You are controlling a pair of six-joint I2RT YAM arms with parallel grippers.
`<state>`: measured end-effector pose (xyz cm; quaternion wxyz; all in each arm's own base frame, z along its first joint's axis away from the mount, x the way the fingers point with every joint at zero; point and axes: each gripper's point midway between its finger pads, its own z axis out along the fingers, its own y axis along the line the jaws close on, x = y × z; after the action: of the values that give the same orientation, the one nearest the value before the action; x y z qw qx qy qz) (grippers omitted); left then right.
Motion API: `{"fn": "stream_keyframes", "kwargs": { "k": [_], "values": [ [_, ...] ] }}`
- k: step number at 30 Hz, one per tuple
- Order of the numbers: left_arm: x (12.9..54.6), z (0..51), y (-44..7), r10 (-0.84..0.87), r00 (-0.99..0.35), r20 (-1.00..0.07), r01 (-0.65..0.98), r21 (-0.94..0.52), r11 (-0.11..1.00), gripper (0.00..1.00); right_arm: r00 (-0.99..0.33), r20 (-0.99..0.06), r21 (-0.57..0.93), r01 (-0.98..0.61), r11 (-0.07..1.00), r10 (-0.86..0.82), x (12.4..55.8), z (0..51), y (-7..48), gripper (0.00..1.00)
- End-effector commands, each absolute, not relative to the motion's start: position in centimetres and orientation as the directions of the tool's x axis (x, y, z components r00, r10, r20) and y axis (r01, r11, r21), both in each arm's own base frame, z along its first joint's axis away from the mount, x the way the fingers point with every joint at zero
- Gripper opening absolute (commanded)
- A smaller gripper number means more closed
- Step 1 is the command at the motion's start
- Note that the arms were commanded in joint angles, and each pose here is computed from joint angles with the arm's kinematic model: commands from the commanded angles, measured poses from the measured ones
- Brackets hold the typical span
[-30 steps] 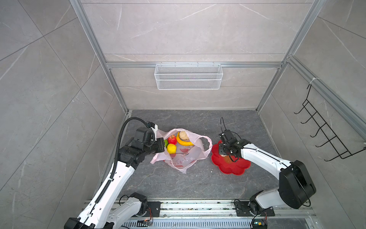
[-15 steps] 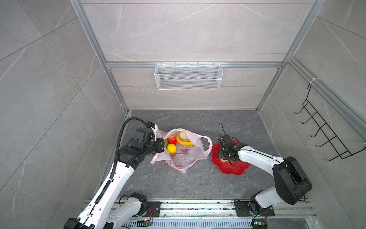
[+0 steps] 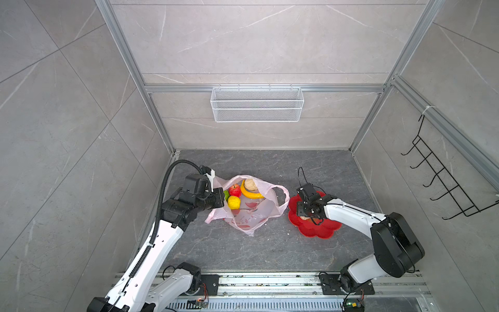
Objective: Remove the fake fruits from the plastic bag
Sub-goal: 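Lower the pear onto the red plate and open the right gripper, then move the right gripper back into the bag over the fruits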
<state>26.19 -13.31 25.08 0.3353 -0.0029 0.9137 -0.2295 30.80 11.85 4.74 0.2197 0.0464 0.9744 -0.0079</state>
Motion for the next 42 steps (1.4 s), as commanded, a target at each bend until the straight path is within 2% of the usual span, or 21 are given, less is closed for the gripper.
{"fn": "stream_keyframes", "kwargs": {
  "k": [1,6,10,17,21,25,32,42],
  "values": [
    [26.0,25.7,-13.2,-0.148,-0.766,-0.625,0.166,-0.415,0.894,0.05,-0.9,-0.427,-0.008,0.101,0.995,0.088,30.8,5.4,11.5,0.72],
    [25.9,25.6,-13.2,-0.147,-0.768,-0.624,0.165,-0.415,0.895,0.05,-0.879,-0.469,0.017,0.089,0.996,0.086,30.9,8.2,11.5,0.77],
    [25.4,25.1,-13.0,-0.138,-0.779,-0.611,0.159,-0.407,0.9,0.05,-0.854,-0.516,0.042,0.052,0.998,0.066,30.5,11.8,11.5,0.78],
    [23.5,23.7,-12.2,-0.122,-0.819,-0.561,0.134,-0.393,0.91,0.05,-0.749,-0.656,0.022,-0.137,0.99,-0.089,29.1,20.7,14.9,0.65],
    [22.4,22.9,-11.7,-0.119,-0.836,-0.536,0.116,-0.384,0.916,0.05,-0.642,-0.743,0.0,-0.282,0.96,-0.188,27.9,25.2,20.4,0.55],
    [21.8,22.3,-11.1,-0.121,-0.844,-0.522,0.092,-0.365,0.927,0.05,-0.57,-0.78,-0.002,-0.41,0.912,-0.258,26.8,27.0,26.8,0.48],
    [21.5,21.6,-9.7,-0.159,-0.837,-0.524,0.025,-0.328,0.944,0.04,-0.551,-0.771,0.077,-0.578,0.813,-0.319,25.4,24.0,38.5,0.46],
    [22.0,21.4,-9.4,-0.204,-0.814,-0.544,-0.008,-0.341,0.94,0.04,-0.616,-0.724,0.118,-0.553,0.825,-0.309,27.6,16.9,44.3,0.45]
  ]
}}
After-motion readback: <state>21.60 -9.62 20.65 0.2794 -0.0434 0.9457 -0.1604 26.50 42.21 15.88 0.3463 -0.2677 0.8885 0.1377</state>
